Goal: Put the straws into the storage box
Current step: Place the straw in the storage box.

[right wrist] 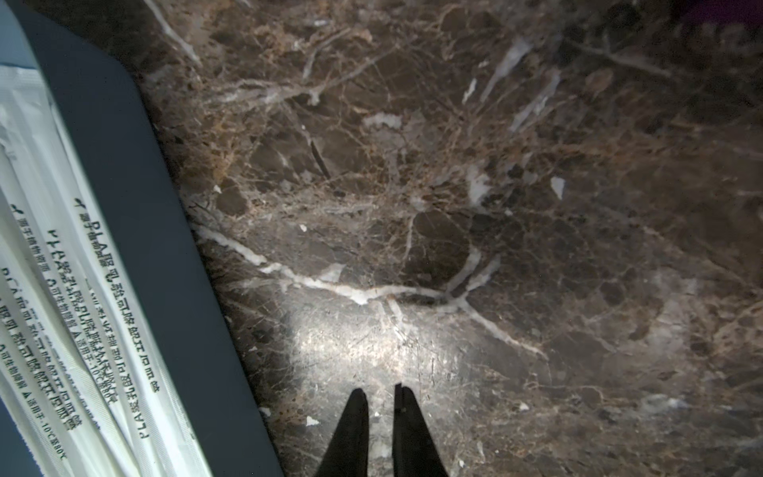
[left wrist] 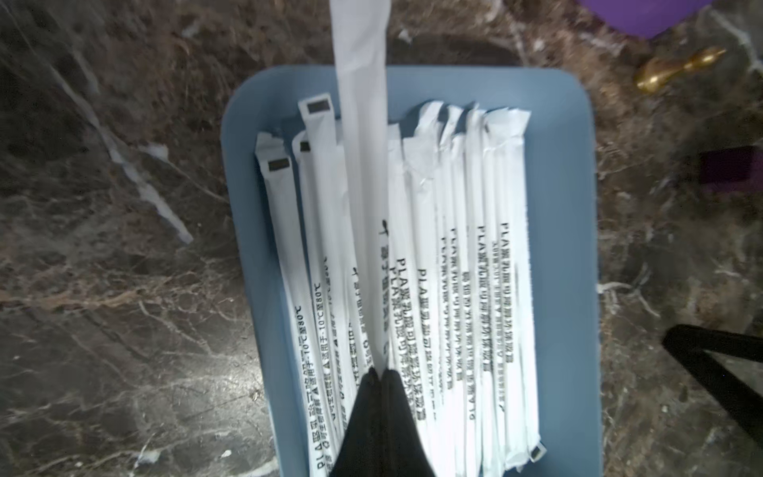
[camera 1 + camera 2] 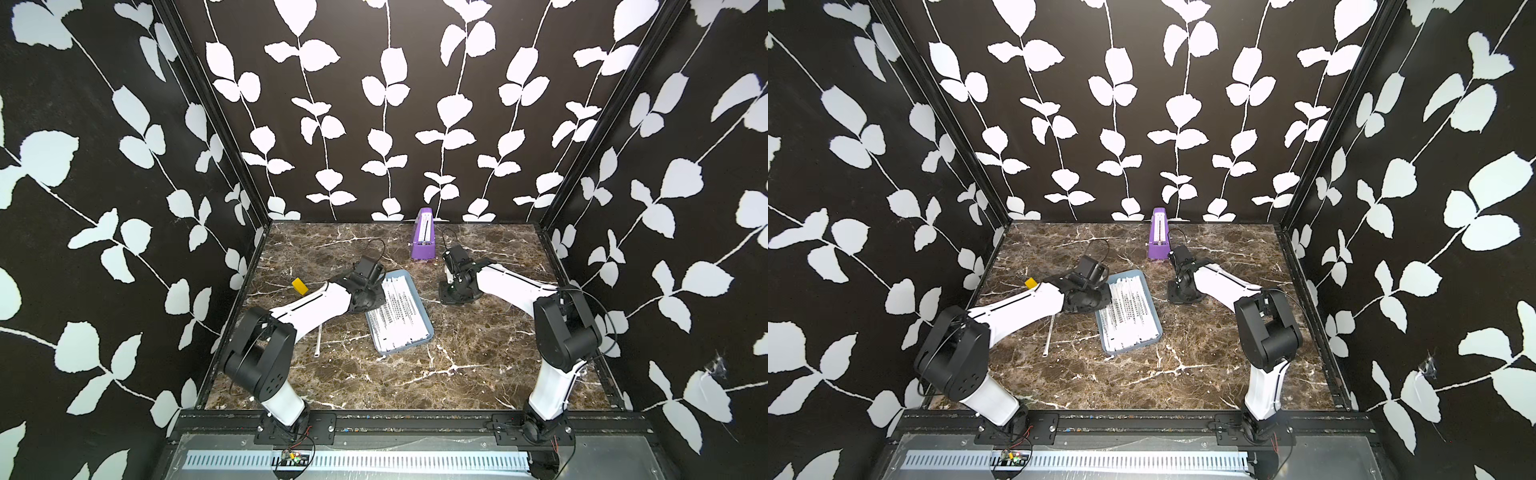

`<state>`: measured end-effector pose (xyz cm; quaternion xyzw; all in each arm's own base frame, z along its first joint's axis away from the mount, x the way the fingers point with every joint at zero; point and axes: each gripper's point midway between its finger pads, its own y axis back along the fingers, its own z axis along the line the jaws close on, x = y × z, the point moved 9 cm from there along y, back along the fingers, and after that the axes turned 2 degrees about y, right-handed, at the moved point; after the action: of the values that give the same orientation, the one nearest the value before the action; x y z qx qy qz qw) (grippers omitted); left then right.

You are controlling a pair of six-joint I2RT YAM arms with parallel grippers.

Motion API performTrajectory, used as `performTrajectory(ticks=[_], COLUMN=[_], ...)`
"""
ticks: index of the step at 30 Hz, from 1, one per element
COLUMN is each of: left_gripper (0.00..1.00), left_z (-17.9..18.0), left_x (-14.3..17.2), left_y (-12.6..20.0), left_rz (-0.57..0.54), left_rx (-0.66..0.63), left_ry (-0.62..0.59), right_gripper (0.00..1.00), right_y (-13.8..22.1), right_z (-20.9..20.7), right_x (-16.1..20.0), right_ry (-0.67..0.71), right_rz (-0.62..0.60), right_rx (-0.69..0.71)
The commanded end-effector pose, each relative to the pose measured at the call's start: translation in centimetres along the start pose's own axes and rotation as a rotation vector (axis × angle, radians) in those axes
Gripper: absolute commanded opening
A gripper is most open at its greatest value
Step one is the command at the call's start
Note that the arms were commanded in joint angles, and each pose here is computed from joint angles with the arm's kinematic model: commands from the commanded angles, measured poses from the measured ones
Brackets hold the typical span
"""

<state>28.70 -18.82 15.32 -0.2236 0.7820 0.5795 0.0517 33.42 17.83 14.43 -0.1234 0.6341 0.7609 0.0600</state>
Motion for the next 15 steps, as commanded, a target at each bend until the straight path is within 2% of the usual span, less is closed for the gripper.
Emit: performTrajectory(ticks=[1,6,15], left_gripper=[0.01,0.03,0.08], left_z=[0.3,0.7,0.7], left_x=[0.3,1.0,1.4], left_y=[-0.2,-2.1,-2.9], left_rz=[-0.049,0.011,0.041], left_rx=[-0.003,-0.034,-0.037], left_ry=[0.058,0.038,0.035], right_gripper=[0.16,0.15,0.15], right_y=[-0.2,-0.5,-1.1], right_z=[-0.2,-0.1,-0.2], right_x=[0.1,0.2,0.3], right_ry=[0.003,-0.001,0.001], right_rz=[0.007,0.011,0.022], right_rx=[0.007,-0.007,-0.004])
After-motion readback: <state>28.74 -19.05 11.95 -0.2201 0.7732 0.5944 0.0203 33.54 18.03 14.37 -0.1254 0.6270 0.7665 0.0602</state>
